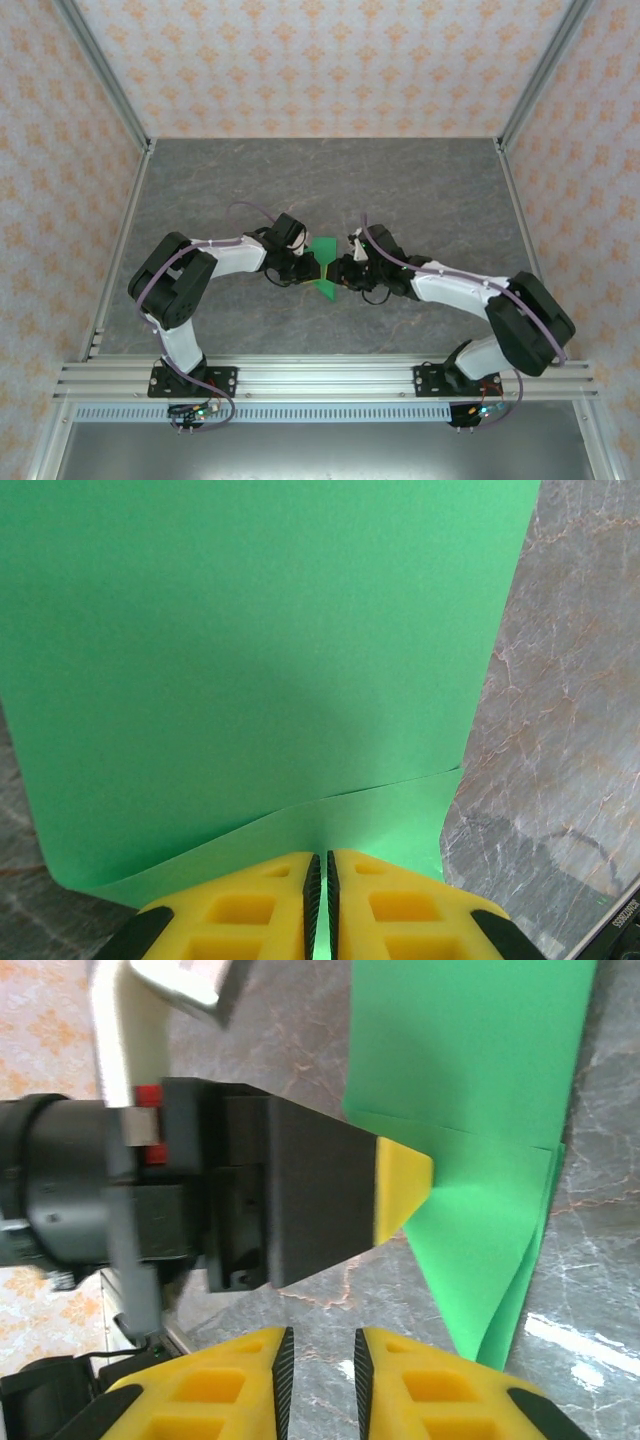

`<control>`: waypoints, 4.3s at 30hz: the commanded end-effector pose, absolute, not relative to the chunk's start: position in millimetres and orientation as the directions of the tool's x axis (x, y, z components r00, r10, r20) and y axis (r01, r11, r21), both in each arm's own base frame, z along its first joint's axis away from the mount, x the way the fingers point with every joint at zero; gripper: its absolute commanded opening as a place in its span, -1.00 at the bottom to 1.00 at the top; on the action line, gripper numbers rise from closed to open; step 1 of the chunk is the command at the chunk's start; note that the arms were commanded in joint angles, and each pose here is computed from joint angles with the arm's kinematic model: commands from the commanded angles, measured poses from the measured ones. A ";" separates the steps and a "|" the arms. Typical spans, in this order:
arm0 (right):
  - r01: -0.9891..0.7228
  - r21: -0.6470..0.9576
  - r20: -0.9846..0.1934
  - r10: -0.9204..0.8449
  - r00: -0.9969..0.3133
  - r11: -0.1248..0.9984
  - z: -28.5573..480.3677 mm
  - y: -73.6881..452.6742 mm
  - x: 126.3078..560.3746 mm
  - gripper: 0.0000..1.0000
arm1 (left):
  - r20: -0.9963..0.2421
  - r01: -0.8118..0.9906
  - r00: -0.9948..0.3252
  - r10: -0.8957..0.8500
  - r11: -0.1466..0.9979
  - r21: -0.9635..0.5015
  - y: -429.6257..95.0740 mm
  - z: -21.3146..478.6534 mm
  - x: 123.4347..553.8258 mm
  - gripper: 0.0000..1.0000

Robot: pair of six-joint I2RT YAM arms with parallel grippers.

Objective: Fold a paper plane with a square sheet of paper (fold left side to right side)
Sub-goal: Third fold the triangle at the center of the table.

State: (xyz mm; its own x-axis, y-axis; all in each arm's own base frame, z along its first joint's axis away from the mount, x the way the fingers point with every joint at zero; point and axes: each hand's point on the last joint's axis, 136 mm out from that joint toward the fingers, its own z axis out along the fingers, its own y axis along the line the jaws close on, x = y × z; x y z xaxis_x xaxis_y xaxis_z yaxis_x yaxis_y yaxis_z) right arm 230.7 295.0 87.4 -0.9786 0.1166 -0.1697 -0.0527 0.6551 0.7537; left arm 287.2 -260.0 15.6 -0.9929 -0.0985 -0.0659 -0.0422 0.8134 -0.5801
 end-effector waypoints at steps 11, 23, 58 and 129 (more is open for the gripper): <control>0.056 0.766 -0.035 0.129 -0.991 0.640 67.1 305.2 228.2 -0.58 | -0.052 -0.057 -0.994 -0.096 0.860 -0.506 -245.1 2.8 278.8 -0.70; 0.081 0.743 0.008 0.113 -0.994 0.664 53.8 314.3 219.7 -0.59 | -0.056 -0.055 -0.994 -0.096 0.859 -0.508 -245.3 3.9 279.9 -0.71; 0.131 0.655 0.042 0.137 -0.990 0.744 27.8 302.6 210.2 -0.59 | -0.059 -0.050 -0.994 -0.092 0.862 -0.504 -244.0 5.5 278.7 -0.72; 0.150 0.600 0.008 0.181 -0.983 0.786 24.8 291.5 205.8 -0.89 | -0.068 -0.046 -0.994 -0.091 0.865 -0.499 -243.6 7.4 281.1 -0.72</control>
